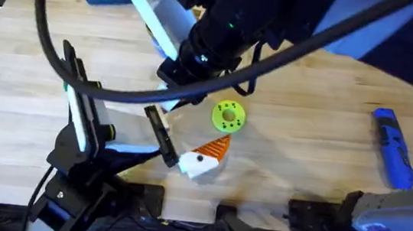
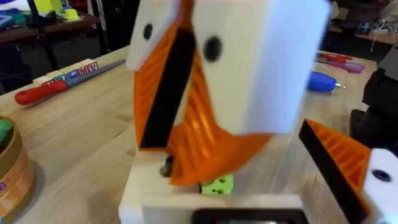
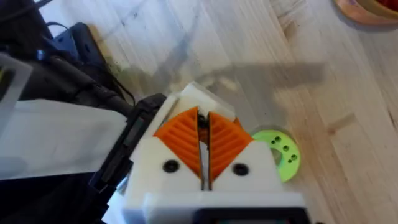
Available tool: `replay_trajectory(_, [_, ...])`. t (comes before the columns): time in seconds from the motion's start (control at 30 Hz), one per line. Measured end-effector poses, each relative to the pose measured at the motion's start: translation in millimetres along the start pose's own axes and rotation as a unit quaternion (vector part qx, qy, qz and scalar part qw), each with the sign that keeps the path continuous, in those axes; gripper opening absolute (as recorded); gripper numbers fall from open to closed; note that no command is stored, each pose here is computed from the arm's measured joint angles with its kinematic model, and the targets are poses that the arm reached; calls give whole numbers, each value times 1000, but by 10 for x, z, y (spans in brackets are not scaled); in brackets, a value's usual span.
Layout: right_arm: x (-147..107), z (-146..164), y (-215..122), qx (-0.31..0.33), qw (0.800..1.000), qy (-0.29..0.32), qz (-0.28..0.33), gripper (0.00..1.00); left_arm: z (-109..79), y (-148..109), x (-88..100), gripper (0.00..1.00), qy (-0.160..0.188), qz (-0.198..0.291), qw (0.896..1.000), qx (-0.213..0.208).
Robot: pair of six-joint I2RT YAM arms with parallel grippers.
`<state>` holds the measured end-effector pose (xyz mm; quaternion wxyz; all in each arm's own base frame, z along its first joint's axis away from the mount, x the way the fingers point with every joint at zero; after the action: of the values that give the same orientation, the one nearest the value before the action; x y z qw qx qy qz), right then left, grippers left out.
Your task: Pick up the gripper from the table and insert it into the empty holder that is missing its gripper. Then pick up a screw, insert it into the mounting hole, and use the screwdriver to tighten it. Finally, clean up the table by picking up the vegetable and placing it into the bucket.
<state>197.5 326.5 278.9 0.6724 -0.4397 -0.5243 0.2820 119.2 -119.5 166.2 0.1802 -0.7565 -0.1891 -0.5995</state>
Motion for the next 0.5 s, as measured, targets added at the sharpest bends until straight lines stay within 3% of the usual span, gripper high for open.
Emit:
replay_trajectory(0.17, [-7,-49,-7,-11,1000,6,1,926,0,0,1,985,-1,0,1000,0])
replay_trajectory(0.23, [-20,-97,-26,-16,1000,12,1,985,-1,0,2,986,-1,0,1000,0])
replay_trajectory(0.37, [-31,-119,-121,-17,1000,16,-9,991,-2,0,2,988,1,0,1000,-1])
replay_trajectory(0.5, [-141,-247,-471,-33,998,40,-35,991,-1,0,2,988,2,0,1000,-1])
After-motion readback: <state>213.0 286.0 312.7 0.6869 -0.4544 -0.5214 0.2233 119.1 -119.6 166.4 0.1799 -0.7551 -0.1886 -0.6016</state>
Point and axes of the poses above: each hand's point on the last joint's axis, 136 mm out from that joint toward the fingers, its own y axis out along the fingers, its own z axis along the line the jaws close on, x = y × z, the point moved 7 cm from there along -y, back along the fingers, and after that the axes turned 10 degrees about -y, right-handed, at the moved point
